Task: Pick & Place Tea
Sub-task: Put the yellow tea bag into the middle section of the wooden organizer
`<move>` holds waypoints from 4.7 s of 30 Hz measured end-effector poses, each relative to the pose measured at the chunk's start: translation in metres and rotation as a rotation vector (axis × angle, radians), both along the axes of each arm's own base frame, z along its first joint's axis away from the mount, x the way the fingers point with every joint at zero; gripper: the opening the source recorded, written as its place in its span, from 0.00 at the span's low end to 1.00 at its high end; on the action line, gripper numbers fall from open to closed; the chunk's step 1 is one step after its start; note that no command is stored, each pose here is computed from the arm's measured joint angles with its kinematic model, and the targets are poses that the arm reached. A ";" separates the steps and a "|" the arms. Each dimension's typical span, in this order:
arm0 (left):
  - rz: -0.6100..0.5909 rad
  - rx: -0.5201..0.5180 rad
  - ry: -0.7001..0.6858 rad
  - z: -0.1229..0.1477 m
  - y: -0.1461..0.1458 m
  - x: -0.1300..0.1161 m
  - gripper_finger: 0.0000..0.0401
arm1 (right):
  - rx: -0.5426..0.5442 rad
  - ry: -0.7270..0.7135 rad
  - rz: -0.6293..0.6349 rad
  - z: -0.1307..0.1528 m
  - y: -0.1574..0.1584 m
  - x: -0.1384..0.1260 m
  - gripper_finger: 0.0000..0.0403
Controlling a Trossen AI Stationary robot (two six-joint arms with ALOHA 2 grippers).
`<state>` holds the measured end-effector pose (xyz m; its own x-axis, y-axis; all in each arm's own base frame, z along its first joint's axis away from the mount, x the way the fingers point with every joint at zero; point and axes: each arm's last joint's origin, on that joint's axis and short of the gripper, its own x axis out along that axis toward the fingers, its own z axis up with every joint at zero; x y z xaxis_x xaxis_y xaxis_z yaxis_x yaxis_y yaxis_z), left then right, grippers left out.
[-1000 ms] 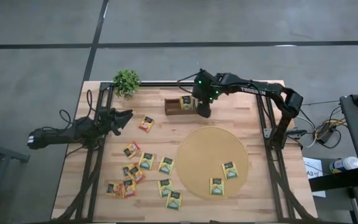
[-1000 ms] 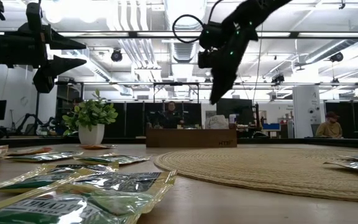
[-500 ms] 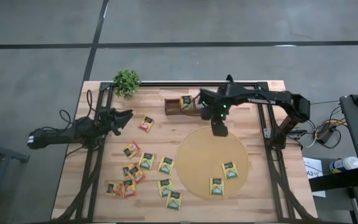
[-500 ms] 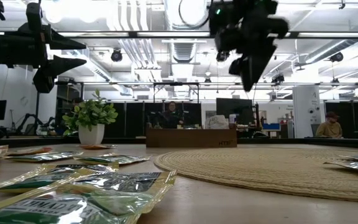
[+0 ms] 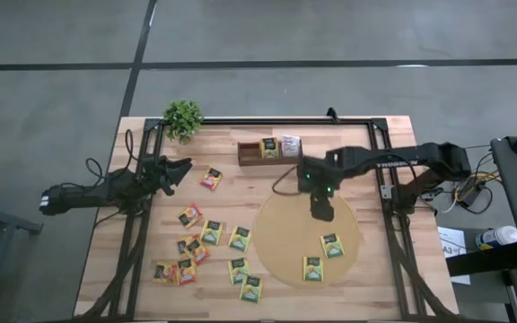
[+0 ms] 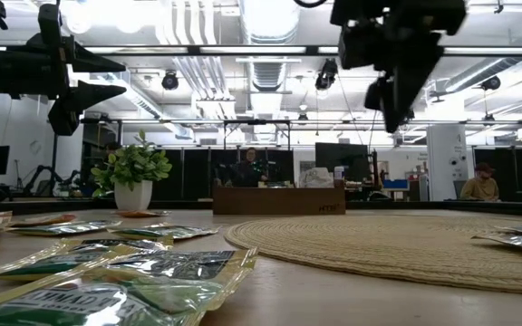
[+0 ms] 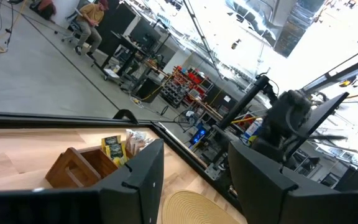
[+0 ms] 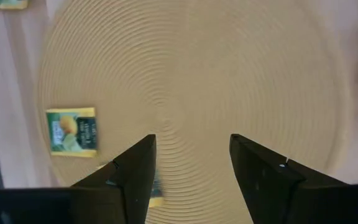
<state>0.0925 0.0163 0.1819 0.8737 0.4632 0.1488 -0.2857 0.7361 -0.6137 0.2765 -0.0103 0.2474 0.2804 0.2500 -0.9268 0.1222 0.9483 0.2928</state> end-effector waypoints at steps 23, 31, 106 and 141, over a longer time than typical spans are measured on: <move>0.000 0.000 0.000 0.000 0.000 0.000 0.43 | 0.146 0.024 -0.026 -0.076 0.125 -0.035 0.50; 0.000 0.000 0.001 0.000 0.000 0.000 0.43 | 0.134 0.021 -0.030 -0.084 0.133 -0.043 0.50; 0.000 -0.001 0.034 -0.003 0.000 0.000 0.43 | -0.137 -0.107 -0.065 -0.053 0.033 -0.003 0.02; 0.000 -0.002 0.037 -0.004 0.000 0.001 0.43 | -0.525 -0.266 -0.161 0.027 -0.166 0.059 0.02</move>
<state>0.0930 0.0164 0.1784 0.8784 0.4637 0.1155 -0.3086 0.7350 -0.6038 0.3351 -0.1759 0.2741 0.5158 -0.2859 -0.8076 0.2631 0.9500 -0.1683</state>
